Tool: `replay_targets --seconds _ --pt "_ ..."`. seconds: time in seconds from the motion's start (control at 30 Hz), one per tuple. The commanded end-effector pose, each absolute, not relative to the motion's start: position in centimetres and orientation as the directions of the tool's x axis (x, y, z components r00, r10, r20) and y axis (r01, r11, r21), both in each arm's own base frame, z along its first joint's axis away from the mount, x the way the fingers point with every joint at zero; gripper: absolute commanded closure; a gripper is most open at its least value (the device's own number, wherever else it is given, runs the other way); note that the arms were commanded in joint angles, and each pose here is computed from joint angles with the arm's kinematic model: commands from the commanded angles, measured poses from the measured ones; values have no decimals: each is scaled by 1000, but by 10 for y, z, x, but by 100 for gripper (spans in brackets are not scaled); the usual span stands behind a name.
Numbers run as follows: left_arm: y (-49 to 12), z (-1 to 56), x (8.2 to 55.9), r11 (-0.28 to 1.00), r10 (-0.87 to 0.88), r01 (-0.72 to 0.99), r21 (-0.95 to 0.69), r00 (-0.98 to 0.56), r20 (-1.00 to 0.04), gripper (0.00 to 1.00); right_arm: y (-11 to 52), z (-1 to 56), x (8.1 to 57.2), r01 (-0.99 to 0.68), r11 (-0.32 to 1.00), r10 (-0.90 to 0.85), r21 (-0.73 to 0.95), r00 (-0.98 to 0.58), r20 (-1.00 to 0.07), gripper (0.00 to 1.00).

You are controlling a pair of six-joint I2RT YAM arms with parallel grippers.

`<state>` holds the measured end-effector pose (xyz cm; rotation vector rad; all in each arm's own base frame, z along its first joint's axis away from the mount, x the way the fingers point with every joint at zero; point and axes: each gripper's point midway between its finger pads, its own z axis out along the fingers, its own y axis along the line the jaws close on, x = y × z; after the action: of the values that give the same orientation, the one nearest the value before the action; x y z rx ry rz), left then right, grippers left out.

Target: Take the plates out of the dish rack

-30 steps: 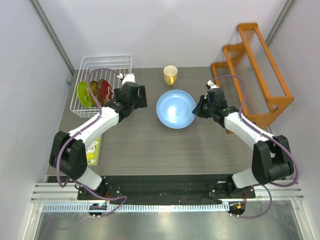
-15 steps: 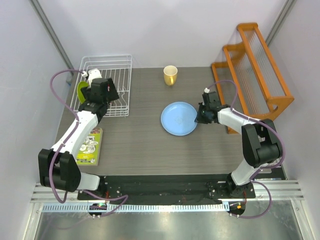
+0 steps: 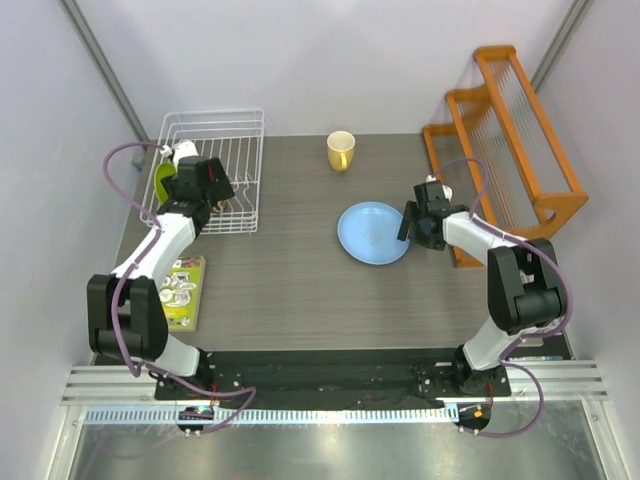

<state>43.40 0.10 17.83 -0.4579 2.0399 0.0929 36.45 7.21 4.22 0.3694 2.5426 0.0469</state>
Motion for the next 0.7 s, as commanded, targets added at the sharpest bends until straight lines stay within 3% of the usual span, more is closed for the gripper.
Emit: replay_targets --seconds 0.0,0.3,0.4,0.47,0.67 --pt "6 189 462 913 -312 -366 -179 -345 -885 3 63 82 375 252 964 252 88 -749 -612 26" --pt "27 182 490 872 -331 -451 -190 -258 -908 25 62 139 378 219 967 245 128 -670 -701 26" --pt "31 173 499 868 -326 -465 -172 -275 -905 41 64 147 379 208 969 242 137 -661 -710 26" --pt "32 168 504 865 -328 -471 -172 -273 -904 60 64 148 380 208 969 242 137 -660 -711 26" --pt "36 162 510 861 -331 -478 -173 -269 -905 84 65 140 380 199 972 230 127 -681 -695 26"
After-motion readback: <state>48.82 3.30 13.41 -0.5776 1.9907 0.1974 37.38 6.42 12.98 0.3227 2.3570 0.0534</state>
